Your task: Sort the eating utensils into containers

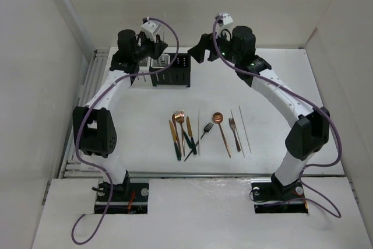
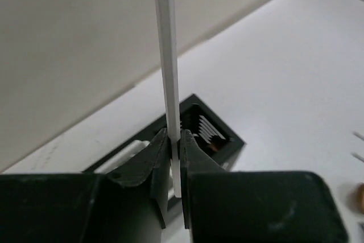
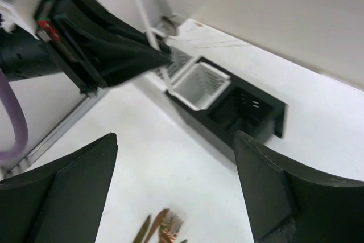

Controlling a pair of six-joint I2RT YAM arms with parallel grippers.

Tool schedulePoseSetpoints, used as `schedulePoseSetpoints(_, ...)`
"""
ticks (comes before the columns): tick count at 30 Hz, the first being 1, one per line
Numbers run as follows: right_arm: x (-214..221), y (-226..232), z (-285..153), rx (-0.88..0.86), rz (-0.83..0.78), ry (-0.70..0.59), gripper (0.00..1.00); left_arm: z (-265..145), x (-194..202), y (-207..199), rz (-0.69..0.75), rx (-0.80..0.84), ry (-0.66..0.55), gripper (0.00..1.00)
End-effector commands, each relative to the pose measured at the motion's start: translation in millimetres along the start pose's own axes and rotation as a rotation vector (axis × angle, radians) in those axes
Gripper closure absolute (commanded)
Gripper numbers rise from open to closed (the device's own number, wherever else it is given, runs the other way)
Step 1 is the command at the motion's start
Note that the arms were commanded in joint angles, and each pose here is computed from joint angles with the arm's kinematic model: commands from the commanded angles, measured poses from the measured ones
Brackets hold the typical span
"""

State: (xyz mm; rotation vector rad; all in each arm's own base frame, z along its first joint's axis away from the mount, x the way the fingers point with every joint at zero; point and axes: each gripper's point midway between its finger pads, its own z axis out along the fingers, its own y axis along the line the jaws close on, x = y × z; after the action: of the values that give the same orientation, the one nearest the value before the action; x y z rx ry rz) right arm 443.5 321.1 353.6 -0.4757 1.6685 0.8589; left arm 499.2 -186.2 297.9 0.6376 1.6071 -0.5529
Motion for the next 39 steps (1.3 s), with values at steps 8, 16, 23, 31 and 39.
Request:
schedulePoseSetpoints(8, 14, -78, -37, 0.165, 0.03, 0.001, 0.12, 58, -18, 38, 0.013, 0.002, -0.176, 1.0)
schedulePoseSetpoints(16, 85, -129, -102, 0.473, 0.123, 0.256, 0.12, 83, 19, 18, -0.098, 0.057, -0.121, 1.0)
schedulePoseSetpoints(23, 136, -140, -155, 0.629, 0.135, 0.401, 0.14, 88, 66, 4, -0.146, 0.075, -0.055, 1.0)
schedulePoseSetpoints(31, 167, -147, -189, 0.757, 0.16, 0.518, 0.12, 92, 87, -1, -0.137, 0.05, -0.033, 0.72)
schedulePoseSetpoints(39, 226, -148, -220, 0.844, 0.232, 0.706, 0.42, 86, 75, 7, -0.114, 0.001, 0.004, 0.38)
